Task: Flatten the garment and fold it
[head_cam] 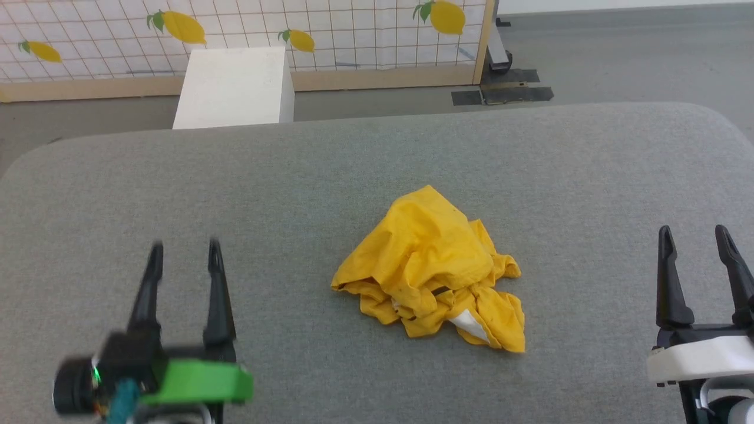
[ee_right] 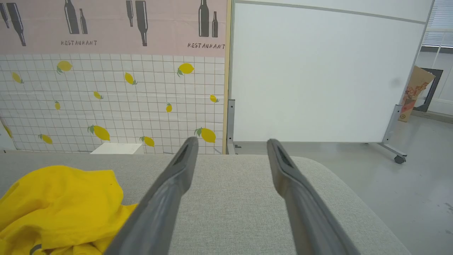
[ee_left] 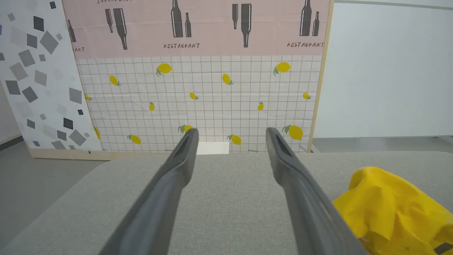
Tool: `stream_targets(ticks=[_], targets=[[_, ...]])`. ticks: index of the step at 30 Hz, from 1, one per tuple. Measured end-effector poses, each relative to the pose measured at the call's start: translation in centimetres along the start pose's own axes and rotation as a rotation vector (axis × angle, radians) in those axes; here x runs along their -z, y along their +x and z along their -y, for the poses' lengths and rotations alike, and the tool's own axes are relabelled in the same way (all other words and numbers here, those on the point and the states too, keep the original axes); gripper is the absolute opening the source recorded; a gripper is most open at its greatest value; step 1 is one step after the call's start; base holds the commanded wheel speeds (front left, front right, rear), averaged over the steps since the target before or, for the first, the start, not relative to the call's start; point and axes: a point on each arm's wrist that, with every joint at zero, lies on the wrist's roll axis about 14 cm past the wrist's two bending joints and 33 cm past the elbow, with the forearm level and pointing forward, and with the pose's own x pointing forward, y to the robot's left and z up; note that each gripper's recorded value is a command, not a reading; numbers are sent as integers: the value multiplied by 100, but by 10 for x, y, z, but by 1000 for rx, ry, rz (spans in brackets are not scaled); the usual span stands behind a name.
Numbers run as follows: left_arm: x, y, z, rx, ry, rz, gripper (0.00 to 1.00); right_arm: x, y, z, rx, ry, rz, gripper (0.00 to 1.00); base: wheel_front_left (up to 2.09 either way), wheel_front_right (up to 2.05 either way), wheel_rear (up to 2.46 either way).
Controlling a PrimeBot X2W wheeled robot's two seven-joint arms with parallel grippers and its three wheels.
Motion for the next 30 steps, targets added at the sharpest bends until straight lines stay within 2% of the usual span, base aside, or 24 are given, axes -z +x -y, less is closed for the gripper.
stream_targets(ticks=[4, 12, 15, 19, 22, 25, 30], targets=[[15, -28, -1, -39, 12, -60, 100, 3, -7, 0, 0, 3, -17, 100, 0, 0, 0], [15, -37, 0, -50, -16, -61, 100, 1, 1, -12, -35, 26, -26, 100, 0, 0, 0], [18, -36, -2, -61, -14, -65, 100, -12, 20, -26, -71, 29, -2, 100, 0, 0, 0], [28, -34, -3, -75, -26, -92, 100, -26, 55, -57, -193, 26, -16, 100, 0, 0, 0], [36, -32, -5, -89, -40, -110, 100, -24, 76, -77, -286, 28, -84, 100, 0, 0, 0], [43, -32, -7, -103, -49, -127, 100, -5, 85, -104, -398, 30, -216, 100, 0, 0, 0], [47, -30, -12, -123, -47, -135, 100, 46, 78, -142, -560, 17, -518, 100, 0, 0, 0]])
